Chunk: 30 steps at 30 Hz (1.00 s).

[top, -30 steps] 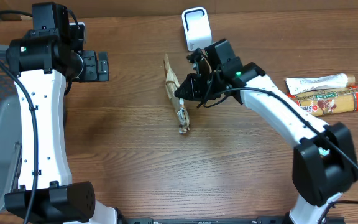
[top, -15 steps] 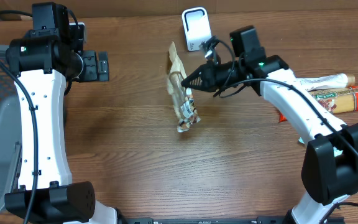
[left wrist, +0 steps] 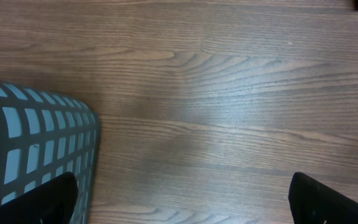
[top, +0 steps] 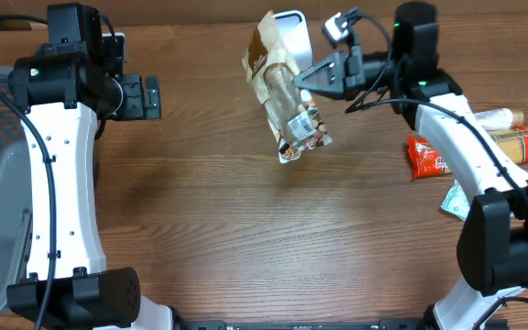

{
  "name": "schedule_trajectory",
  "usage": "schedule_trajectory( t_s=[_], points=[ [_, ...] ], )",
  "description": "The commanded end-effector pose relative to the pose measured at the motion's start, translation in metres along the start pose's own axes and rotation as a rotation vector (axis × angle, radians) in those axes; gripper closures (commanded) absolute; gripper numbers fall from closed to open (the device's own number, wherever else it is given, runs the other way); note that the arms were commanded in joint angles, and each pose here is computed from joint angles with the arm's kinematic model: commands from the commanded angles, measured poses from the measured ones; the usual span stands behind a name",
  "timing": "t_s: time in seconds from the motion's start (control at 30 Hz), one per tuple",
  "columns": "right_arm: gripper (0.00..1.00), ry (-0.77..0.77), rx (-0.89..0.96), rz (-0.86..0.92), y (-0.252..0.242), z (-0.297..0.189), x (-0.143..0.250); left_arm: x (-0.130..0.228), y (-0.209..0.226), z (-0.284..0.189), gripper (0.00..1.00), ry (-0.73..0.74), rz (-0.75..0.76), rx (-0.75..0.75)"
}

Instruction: Scan the item barcode

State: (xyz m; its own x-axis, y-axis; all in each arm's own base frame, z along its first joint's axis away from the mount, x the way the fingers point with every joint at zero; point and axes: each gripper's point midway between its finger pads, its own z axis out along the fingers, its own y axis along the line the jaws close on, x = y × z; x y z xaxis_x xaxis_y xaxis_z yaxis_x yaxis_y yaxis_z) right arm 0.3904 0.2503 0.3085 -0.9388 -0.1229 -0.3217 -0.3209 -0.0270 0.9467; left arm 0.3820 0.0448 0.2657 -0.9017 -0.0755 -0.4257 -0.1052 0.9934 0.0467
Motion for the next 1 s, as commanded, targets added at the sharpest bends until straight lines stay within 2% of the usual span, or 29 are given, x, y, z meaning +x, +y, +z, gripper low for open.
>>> schedule_trajectory(
  t_s=[0.0,0.33,0.53,0.6,0.77,0.87,0.97],
  points=[
    [0.96,0.031,-0.022,0.154,0.032,-0.013,0.003,-0.006,0.002,-0.003,0.00,-0.018,0.017,-0.010],
    [0.96,0.009,-0.017,0.102,0.031,-0.017,-0.001,-0.006,0.002,-0.003,0.01,-0.018,0.017,-0.010],
    [0.96,-0.065,0.061,0.225,-0.017,-0.006,0.008,-0.006,0.002,-0.003,0.00,-0.018,0.017,-0.010],
    [0.96,-0.112,0.149,0.273,-0.044,-0.007,0.014,-0.006,0.002,-0.003,0.01,-0.018,0.017,-0.010],
    [0.96,-0.186,0.546,0.361,-0.121,-0.022,0.043,-0.006,0.002,-0.003,0.01,-0.018,0.017,-0.010],
    [0.96,-0.189,0.756,0.379,-0.150,-0.037,0.059,-0.006,0.002,-0.003,0.00,-0.018,0.017,-0.010],
    [0.96,-0.171,0.883,0.371,-0.164,-0.047,0.071,-0.006,0.002,-0.003,0.00,-0.018,0.017,-0.010]
  ],
)
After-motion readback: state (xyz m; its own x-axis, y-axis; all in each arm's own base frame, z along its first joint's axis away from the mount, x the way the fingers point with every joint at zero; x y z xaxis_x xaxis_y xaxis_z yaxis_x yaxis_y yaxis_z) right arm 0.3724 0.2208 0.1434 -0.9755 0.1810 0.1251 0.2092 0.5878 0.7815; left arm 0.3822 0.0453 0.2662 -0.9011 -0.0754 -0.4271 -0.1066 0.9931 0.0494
